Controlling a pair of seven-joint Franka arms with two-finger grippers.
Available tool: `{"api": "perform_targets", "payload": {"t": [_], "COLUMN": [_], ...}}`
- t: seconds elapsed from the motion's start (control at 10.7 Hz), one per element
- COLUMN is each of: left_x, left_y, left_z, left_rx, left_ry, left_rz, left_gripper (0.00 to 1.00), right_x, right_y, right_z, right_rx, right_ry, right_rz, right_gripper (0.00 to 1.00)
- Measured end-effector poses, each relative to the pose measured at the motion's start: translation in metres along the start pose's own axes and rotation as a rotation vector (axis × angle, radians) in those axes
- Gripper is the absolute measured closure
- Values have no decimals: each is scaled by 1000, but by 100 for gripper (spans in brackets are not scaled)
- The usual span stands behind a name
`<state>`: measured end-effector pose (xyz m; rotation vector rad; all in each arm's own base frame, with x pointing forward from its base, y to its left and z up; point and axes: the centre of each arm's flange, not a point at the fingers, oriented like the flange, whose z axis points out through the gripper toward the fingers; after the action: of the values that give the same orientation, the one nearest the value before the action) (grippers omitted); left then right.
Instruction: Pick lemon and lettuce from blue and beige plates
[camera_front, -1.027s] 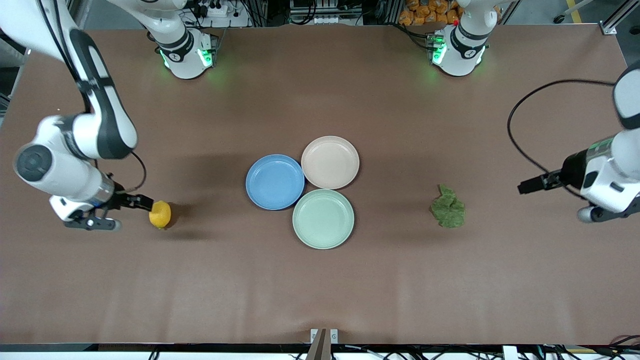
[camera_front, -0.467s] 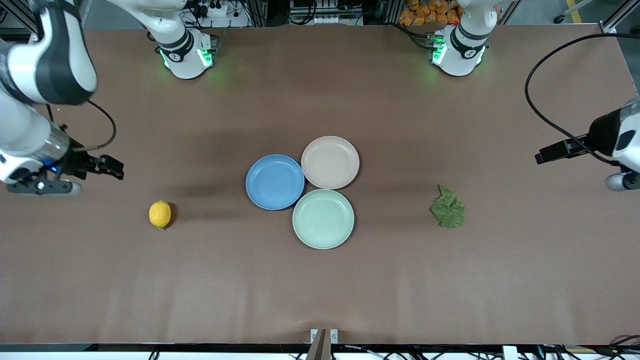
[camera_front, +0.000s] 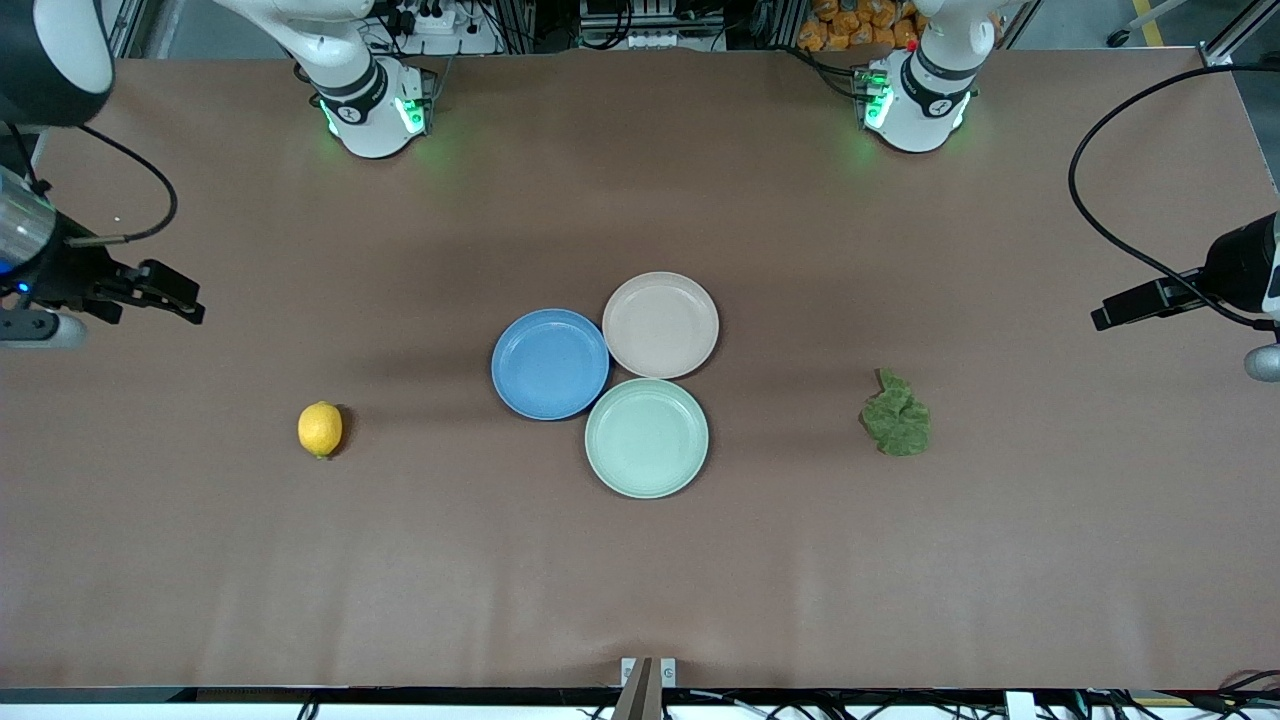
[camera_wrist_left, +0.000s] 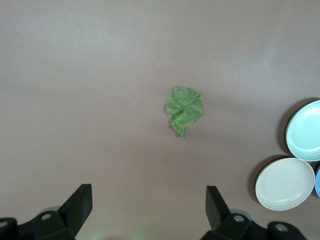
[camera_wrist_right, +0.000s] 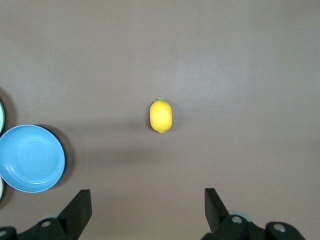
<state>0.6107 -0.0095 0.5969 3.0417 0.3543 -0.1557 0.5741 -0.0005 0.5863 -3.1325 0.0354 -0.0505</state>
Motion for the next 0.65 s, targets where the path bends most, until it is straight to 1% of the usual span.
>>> {"api": "perform_targets", "payload": {"t": [0.28,0.65], "left_x": [2,3], "left_y": [-9,-15], "left_z": [-3,-3], "left_rx": [1,3], "left_ry": [7,9], "left_rz": [28,44], "left_gripper": [0,0], "right_x": [-6,-12], "right_y": [-2,-4], "right_z": [-34,-54], "right_rx": [7,16], "right_ry": [16,41], "right_rz": [-1,-2], "right_gripper": [0,0]}}
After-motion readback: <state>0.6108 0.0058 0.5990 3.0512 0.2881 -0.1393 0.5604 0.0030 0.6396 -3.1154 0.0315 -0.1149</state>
